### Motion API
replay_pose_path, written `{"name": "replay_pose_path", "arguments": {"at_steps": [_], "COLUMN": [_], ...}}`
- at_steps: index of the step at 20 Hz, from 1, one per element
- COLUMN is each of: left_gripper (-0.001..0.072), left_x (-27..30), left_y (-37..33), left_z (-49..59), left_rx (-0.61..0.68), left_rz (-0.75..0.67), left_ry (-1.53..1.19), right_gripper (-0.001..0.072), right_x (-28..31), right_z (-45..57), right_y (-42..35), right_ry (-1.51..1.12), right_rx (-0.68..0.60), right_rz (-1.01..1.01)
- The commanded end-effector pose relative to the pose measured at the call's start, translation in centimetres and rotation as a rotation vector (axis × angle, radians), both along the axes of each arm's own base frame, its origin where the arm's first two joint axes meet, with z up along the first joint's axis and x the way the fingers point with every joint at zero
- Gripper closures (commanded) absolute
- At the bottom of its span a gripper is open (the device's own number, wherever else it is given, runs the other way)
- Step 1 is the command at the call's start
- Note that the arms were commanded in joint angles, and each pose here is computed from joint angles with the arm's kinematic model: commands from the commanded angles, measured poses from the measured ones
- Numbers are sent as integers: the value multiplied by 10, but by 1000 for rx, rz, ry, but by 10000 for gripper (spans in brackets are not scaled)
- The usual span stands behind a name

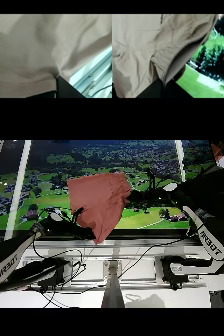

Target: Fold the clothes and pants, and hang the long-sleeved shirts on hangers.

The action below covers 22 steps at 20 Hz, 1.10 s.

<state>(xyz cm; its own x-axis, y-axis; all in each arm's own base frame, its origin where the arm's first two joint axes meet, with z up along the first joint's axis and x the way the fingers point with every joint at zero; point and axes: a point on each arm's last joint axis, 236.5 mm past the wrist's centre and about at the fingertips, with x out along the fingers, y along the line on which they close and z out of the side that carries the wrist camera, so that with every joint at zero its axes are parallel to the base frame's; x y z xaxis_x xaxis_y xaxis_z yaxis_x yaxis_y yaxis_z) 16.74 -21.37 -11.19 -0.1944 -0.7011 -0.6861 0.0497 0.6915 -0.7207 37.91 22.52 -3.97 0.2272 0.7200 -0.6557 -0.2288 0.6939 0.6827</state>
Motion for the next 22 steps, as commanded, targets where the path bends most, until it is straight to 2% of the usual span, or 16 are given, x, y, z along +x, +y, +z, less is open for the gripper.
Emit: {"name": "replay_pose_path", "arguments": {"at_steps": [1, 5, 8, 10, 14, 17, 20, 22], "left_gripper": [697, 697, 697, 696, 695, 695, 696, 696], "left_x": [23, 117, 182, 198, 156, 105, 62, 40], "left_y": [-6, 20, 63, 91, 103, 98, 102, 97], "left_z": [24, 114, 227, 312, 437, 476, 496, 491], "left_rx": [-61, -85, -54, -17, 29, 73, 164, 162], "left_rz": [-22, 36, 159, 229, 278, 265, 277, 279], "left_ry": [-72, -400, -754, -992, -1350, -1513, -1620, -1593], "right_gripper": [690, 691, 690, 690, 690, 690, 690, 691], "right_x": [-2, 23, 21, 9, -51, -115, -167, -190], "right_z": [21, 94, 169, 218, 316, 364, 382, 378], "right_y": [-8, -29, -24, -20, -6, -1, -5, -5], "right_ry": [-82, -339, -508, -610, -777, -762, -718, -642], "right_rx": [-109, -263, -230, -193, -23, 116, 163, 181], "right_rz": [165, 219, 193, 175, 167, 151, 153, 159]}}
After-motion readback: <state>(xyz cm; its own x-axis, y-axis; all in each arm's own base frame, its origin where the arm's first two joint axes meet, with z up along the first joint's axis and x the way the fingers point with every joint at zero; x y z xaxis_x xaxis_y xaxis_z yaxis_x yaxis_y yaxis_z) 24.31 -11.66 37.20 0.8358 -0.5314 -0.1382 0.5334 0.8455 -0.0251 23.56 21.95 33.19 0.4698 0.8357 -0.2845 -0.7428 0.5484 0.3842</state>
